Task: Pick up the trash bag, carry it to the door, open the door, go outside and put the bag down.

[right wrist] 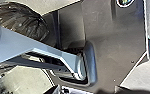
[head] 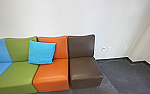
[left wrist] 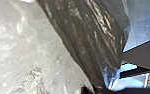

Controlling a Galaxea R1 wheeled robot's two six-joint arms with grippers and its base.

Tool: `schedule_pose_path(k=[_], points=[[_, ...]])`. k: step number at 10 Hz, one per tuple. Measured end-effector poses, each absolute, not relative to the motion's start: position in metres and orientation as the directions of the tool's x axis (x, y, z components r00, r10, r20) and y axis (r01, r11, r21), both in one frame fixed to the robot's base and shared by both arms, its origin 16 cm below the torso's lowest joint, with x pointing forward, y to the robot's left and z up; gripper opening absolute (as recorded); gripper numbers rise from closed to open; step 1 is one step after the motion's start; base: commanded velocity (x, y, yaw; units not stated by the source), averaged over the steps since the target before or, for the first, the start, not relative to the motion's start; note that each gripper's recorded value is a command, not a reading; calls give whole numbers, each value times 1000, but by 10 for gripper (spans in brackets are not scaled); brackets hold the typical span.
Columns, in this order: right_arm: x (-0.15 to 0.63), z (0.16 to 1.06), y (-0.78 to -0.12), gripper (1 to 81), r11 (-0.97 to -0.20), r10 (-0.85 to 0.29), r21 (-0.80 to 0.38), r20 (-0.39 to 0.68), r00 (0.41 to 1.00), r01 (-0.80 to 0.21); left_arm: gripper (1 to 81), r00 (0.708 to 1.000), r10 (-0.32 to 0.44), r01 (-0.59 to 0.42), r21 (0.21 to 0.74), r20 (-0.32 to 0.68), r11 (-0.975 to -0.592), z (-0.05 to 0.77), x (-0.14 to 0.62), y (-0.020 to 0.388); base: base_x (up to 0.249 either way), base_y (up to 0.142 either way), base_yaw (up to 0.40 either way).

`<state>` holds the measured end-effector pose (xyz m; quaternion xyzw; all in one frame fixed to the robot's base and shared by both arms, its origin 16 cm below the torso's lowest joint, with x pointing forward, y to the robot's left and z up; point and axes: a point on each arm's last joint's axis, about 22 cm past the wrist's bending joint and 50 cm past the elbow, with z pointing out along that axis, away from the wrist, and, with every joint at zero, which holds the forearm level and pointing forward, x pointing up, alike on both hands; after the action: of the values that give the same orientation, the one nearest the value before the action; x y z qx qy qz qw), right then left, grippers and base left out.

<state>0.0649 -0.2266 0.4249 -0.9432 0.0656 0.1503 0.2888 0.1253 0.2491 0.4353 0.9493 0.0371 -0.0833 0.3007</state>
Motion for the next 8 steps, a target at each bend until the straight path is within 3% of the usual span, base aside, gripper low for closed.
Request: schedule_pose_path(k=[8], points=[[22, 438, -205, 811, -849, -52, -503, -226, 973, -162, 10, 994, 19, 69, 471, -110, -880, 428, 81, 247, 0, 0, 0]])
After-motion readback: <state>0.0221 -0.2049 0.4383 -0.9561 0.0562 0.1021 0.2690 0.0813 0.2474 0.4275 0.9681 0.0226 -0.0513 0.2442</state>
